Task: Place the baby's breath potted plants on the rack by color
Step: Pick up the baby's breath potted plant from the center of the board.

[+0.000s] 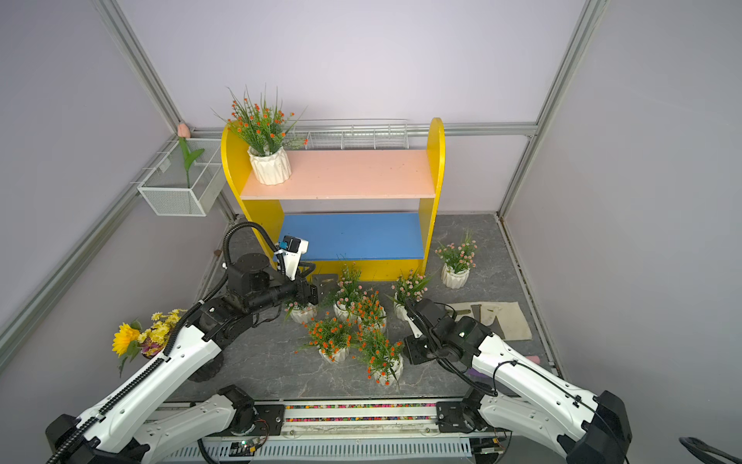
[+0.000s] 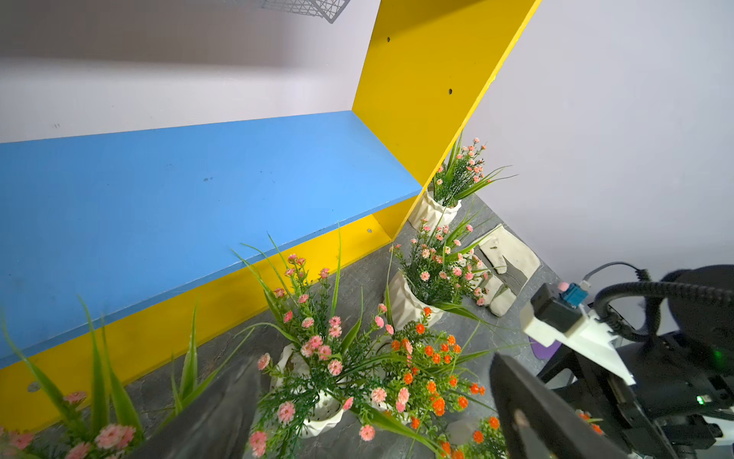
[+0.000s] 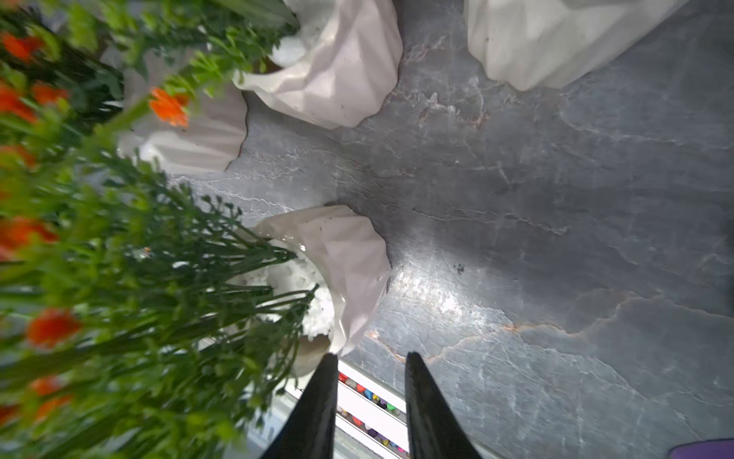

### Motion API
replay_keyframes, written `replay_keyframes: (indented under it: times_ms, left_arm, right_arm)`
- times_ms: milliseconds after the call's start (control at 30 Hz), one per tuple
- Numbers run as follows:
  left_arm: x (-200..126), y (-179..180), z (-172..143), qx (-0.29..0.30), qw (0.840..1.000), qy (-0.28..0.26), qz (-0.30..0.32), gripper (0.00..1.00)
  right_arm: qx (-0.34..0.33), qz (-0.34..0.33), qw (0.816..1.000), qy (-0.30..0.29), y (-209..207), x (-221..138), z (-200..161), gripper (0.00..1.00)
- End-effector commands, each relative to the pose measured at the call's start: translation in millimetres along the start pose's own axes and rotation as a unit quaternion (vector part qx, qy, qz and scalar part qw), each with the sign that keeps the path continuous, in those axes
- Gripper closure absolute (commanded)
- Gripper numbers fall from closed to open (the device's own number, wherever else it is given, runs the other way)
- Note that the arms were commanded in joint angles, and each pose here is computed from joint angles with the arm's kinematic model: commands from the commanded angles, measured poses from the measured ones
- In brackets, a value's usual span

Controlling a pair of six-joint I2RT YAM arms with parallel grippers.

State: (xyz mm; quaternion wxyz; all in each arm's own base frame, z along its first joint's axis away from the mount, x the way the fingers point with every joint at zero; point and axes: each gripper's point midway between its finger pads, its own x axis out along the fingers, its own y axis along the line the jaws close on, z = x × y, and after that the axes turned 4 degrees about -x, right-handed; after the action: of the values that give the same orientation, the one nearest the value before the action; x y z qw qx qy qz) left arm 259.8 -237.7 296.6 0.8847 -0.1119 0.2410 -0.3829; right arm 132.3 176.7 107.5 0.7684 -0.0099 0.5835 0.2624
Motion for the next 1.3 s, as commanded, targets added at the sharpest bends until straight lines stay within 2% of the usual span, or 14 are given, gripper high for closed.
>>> replay_keyframes:
  times_ms: [0,300,700,800,933,1100,1267]
  left_arm:
    - [-3,-5,8,0.009,1.0,-0.01,-0.004,0.06]
    - [-3,-4,7,0.006,1.0,-0.008,-0.004,0.06]
    - [-8,-2,3,0.004,1.0,-0.008,0.004,0.06]
    - [-8,-1,2,0.004,1.0,-0.008,0.004,0.06]
    - [-8,-1,2,0.003,1.0,-0.008,0.003,0.06]
    - [-8,-4,4,0.005,1.0,-0.01,-0.002,0.06]
    - [-10,-14,9,0.013,0.999,-0.018,-0.028,0.05]
  right_arm:
    - [0.013,0.031,0.999,-0.002,9,7,-1,0.68]
    - [-0.002,0.033,0.999,0.016,20,21,-6,0.68]
    - [-0.008,-0.043,0.998,0.038,7,37,-9,0.72]
    - [-0.011,-0.056,0.997,0.046,6,41,-10,0.75]
    - [-0.009,-0.062,0.997,0.046,6,44,-8,0.85]
    - [-0.016,-0.053,0.998,0.026,10,31,1,0.88]
    - [-0.025,-0.058,0.998,0.005,4,-2,14,0.88]
